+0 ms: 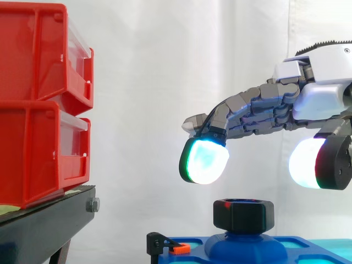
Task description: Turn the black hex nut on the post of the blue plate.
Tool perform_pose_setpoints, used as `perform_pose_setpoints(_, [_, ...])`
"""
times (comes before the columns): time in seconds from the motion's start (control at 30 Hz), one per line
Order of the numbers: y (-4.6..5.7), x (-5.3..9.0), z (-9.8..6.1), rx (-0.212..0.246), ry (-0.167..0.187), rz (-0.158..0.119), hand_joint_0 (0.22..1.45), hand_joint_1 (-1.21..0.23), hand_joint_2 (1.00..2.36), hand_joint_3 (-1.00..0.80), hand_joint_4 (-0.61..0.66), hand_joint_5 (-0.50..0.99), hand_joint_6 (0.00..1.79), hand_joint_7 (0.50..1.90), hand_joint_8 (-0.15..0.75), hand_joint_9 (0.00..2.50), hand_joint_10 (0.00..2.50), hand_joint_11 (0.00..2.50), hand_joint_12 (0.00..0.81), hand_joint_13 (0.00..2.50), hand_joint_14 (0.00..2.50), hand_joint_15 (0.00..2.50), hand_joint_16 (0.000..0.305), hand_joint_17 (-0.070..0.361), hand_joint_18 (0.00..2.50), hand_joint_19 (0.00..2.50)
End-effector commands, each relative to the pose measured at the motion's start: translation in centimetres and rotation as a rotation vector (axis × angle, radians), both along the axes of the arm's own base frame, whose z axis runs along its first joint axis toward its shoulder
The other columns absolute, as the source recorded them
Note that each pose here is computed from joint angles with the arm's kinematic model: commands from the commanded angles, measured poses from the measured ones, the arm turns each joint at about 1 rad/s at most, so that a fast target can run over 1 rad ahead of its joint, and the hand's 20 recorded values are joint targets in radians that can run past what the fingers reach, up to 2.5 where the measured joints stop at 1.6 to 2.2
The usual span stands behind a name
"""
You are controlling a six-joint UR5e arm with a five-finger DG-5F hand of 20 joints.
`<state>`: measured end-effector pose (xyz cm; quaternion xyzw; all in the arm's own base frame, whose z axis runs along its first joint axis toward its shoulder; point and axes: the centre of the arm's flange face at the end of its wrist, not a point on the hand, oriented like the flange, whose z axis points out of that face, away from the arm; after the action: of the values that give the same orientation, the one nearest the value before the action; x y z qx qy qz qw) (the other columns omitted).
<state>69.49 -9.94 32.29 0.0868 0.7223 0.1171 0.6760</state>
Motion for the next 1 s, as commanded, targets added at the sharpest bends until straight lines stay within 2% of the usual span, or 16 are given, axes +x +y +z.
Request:
perform_pose_setpoints(0.0, [0.04,0.01,-0.09,0.001,0.001,0.0,0.43,-0.69,1.0,-0.5,0.1,-0.3,0.5,0.7,0.145,0.0,0.0,0.0,0.318,0.0,0.0,0.0,0.047,0.107,0.0,0.01])
perform_pose_setpoints(0.3, [-0.21,-0.01,0.03,-0.008,-0.002,-0.015,0.43,-0.69,1.0,-0.5,0.1,-0.3,0.5,0.7,0.145,0.0,0.0,0.0,0.317,0.0,0.0,0.0,0.047,0.105,0.0,0.02])
perform_pose_setpoints(0.97, [0.11,0.16,0.21,-0.008,-0.014,-0.002,0.43,-0.67,1.0,-0.5,0.1,-0.3,0.5,0.7,0.145,0.0,0.0,0.0,0.316,0.0,0.0,0.0,0.046,0.104,0.0,0.03])
